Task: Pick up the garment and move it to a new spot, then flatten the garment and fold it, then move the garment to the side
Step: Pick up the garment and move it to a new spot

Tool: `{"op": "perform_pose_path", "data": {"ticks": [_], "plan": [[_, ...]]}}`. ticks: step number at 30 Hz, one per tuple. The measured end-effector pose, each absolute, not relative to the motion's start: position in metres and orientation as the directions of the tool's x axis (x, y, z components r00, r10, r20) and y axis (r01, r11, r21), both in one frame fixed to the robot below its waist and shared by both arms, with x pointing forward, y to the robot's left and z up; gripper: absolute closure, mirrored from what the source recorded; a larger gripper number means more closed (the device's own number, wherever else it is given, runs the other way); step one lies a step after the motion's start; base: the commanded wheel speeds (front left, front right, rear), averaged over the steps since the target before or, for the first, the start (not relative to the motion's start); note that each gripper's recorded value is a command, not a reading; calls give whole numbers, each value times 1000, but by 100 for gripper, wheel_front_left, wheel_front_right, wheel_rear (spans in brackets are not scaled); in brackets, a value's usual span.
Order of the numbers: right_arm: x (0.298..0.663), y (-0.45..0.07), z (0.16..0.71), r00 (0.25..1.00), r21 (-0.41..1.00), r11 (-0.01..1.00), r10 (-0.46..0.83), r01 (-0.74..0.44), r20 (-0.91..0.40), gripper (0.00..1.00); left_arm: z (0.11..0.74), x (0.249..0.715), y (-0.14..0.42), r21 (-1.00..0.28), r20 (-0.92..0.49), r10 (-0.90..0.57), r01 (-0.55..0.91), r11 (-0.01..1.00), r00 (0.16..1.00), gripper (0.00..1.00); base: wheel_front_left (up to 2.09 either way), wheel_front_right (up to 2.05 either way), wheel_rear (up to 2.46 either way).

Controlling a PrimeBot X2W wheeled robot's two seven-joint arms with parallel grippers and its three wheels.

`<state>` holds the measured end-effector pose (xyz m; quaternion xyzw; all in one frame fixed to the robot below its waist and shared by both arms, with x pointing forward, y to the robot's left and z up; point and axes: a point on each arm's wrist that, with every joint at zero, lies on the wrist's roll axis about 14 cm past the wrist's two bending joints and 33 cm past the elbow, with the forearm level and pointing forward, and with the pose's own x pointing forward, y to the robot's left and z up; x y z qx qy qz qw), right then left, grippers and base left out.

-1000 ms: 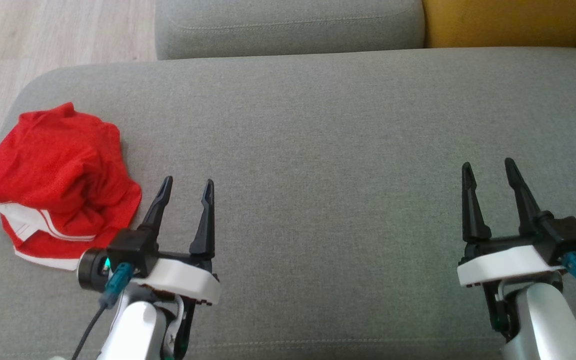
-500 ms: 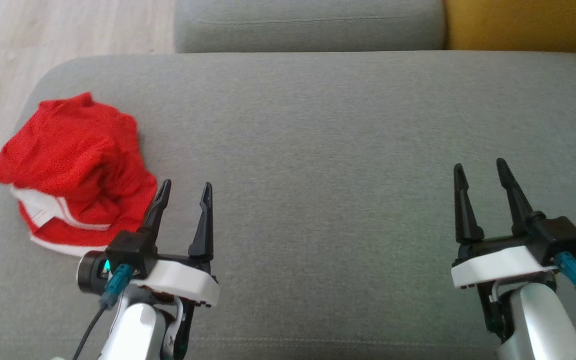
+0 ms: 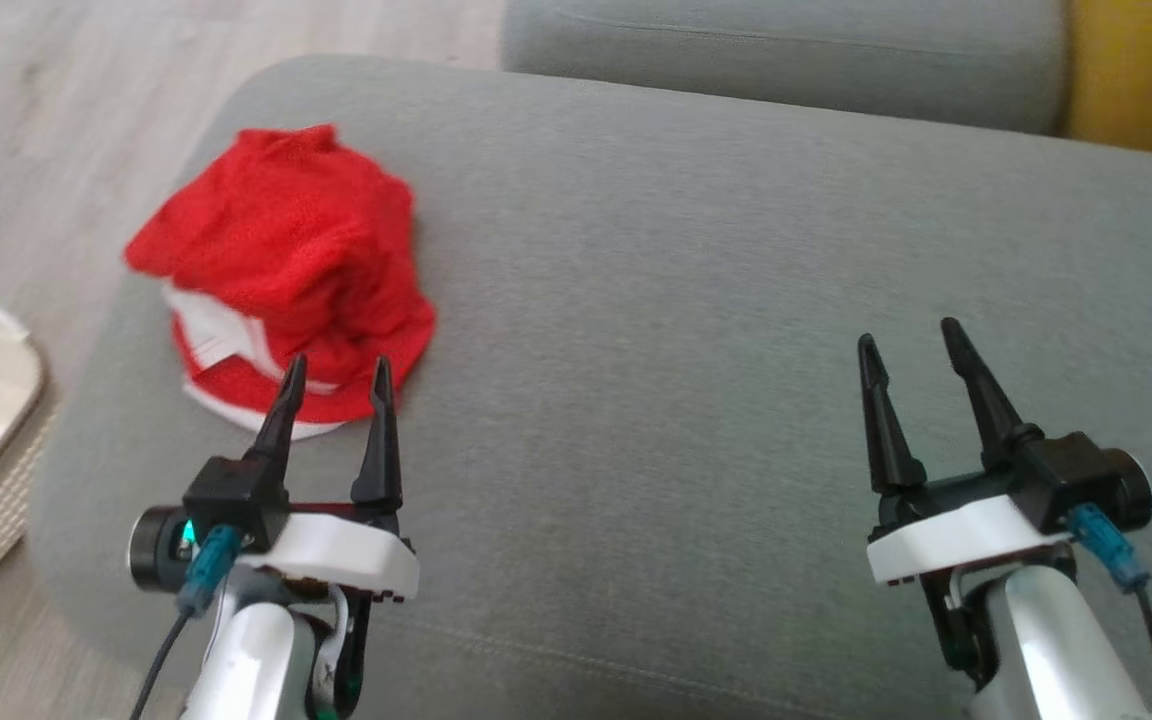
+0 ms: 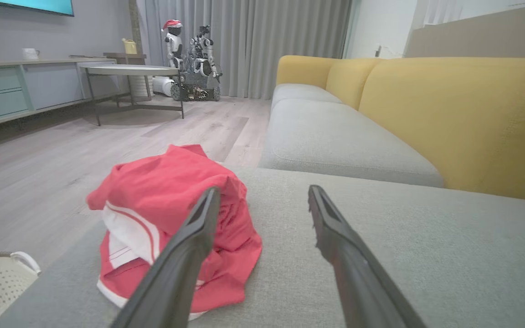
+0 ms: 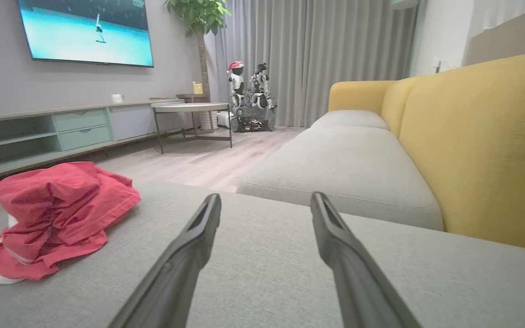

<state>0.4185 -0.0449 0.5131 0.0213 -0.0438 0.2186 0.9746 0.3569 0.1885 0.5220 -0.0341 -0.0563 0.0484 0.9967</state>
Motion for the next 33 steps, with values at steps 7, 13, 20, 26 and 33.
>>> {"op": "perform_pose_path", "data": {"ticks": [7,13,20,26,33], "plan": [[420,-6,514,851,24,854,515,-519,99,0,521,329,226,-75,105,225,-218,973,969,0,0,0,0],[416,24,516,806,28,808,583,-588,104,0,519,305,247,-76,99,307,-301,951,946,0,0,0,0],[410,50,519,761,29,763,640,-646,110,0,520,288,262,-78,102,363,-357,931,926,0,0,0,0],[409,52,516,756,31,758,645,-651,106,0,517,287,262,-79,94,362,-356,931,927,0,0,0,0],[419,35,512,789,45,790,605,-612,105,0,511,296,272,-72,73,368,-363,929,927,0,0,0,0]]}}
